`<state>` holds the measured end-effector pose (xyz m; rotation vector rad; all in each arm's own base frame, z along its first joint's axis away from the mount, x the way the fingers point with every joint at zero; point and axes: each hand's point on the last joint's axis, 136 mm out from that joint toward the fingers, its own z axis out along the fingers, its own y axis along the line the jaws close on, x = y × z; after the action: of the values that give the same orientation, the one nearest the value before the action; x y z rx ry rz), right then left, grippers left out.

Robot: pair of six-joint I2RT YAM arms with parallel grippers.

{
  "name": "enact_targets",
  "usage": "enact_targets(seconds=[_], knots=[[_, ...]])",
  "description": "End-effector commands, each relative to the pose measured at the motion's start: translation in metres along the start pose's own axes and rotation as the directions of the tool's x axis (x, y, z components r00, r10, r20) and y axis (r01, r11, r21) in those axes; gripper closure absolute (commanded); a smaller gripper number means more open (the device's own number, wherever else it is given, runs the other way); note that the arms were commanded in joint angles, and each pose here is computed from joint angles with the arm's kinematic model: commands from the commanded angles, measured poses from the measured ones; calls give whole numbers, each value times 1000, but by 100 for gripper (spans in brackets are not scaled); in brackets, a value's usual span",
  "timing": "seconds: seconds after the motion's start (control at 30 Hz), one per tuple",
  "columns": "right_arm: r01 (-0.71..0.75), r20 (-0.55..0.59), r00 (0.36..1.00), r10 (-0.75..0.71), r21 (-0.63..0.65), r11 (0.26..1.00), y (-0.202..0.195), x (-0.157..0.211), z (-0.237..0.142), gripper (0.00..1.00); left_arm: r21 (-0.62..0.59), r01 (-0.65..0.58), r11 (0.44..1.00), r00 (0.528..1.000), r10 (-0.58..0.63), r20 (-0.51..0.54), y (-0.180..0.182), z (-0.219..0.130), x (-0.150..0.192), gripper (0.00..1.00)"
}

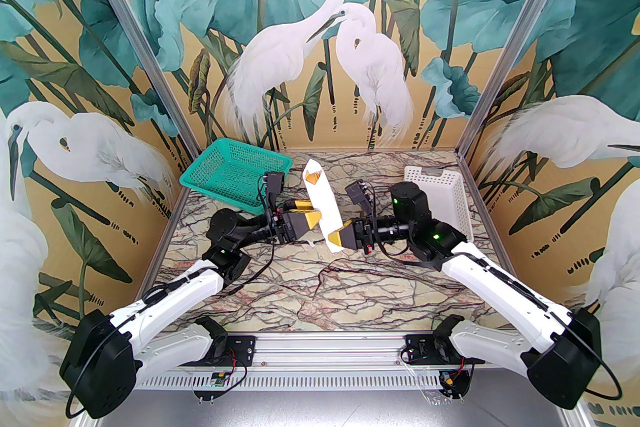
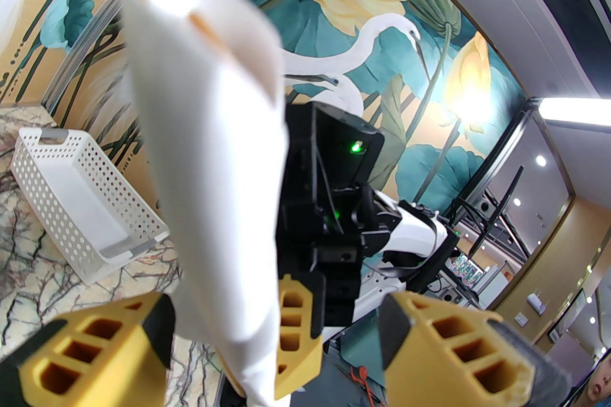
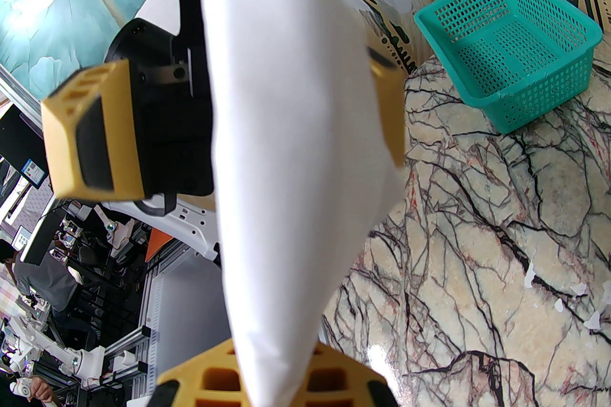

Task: Place the utensils on the paper napkin and roll it up

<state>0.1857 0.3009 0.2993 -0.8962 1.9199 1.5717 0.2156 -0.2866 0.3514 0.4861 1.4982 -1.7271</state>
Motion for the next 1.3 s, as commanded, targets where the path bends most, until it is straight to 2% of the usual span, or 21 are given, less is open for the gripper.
enact_targets(seconds=[0.0,0.2,0.53,0.63,0.9,1.27], knots=[[33,12,999,-32,-27,999,6,-7,3,100,-13,-6,1000,1000,6,4,9,10,6,21],[26,0,1000,-26,-27,999,5,-4,6,100,53,11,999,1000,-10,-16,3,28,11,20],[19,-15,1000,-18,21,1000,-4,0,6,100,145,-9,989,999,14,-37,-20,34,6,34],[16,2,1000,-16,43,999,-6,-2,2,100,163,-9,987,999,15,-37,-26,33,5,41],[-2,43,999,-2,85,996,-14,-7,-10,100,196,-19,980,999,26,-35,-40,29,2,51],[-11,84,996,1,115,993,-19,-12,-21,100,208,-11,978,999,21,-44,-43,28,3,58]])
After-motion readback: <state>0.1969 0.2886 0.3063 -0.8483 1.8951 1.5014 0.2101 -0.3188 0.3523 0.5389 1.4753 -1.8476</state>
